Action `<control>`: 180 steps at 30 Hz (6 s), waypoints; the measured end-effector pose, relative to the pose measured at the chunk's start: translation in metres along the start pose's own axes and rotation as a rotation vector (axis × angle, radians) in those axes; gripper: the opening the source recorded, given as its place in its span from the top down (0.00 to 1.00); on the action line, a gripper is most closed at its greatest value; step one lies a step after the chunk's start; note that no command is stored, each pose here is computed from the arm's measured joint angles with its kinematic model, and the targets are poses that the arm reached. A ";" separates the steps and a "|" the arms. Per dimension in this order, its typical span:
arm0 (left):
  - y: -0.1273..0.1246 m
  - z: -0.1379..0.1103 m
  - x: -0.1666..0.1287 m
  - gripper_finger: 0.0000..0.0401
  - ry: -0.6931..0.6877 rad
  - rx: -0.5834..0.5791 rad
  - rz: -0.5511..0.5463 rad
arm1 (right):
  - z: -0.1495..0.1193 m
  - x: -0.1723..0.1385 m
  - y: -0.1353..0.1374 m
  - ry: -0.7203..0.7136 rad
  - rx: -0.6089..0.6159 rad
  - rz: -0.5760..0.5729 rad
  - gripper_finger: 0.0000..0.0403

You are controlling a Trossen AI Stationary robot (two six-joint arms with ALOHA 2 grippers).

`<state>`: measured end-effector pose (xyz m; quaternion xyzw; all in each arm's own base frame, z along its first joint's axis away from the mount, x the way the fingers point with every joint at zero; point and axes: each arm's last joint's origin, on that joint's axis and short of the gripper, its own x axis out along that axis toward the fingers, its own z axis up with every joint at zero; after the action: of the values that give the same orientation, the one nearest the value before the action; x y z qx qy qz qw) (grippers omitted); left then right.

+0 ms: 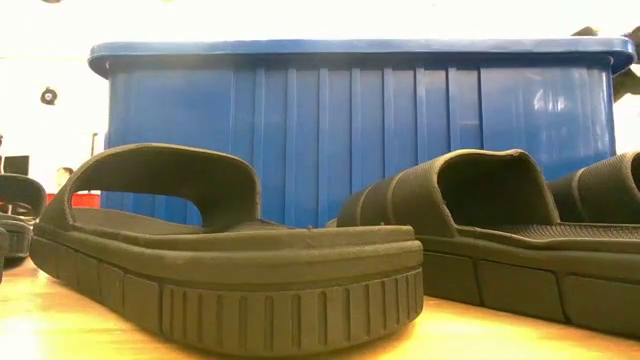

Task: Pick and place slides into bin
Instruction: Put the pink slide into the blue bin

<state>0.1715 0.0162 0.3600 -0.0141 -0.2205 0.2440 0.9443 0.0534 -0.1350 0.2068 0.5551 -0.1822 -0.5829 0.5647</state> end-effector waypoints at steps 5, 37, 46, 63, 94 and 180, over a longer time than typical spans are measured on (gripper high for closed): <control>0.000 0.000 0.000 0.48 0.001 0.001 0.000 | 0.009 -0.010 0.026 -0.026 -0.056 0.078 0.97; 0.000 -0.005 0.000 0.48 0.020 -0.040 -0.002 | 0.039 -0.089 0.133 0.106 -0.261 0.532 0.97; 0.000 -0.005 0.000 0.48 0.020 -0.040 -0.002 | 0.033 -0.109 0.150 0.229 -0.395 0.682 0.97; -0.004 -0.015 0.006 0.48 0.056 -0.075 -0.003 | 0.015 -0.129 0.166 0.367 -0.576 0.865 0.97; -0.002 -0.006 0.047 0.48 0.277 -0.247 -0.118 | -0.076 -0.104 0.259 0.710 -1.102 0.939 0.97; -0.007 -0.052 0.122 0.96 0.332 -0.445 -0.218 | -0.106 -0.112 0.261 0.772 -1.396 1.086 0.93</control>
<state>0.2919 0.0716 0.3643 -0.2369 -0.1116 0.0813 0.9617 0.2345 -0.0716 0.4420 0.0878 0.1715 0.0035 0.9812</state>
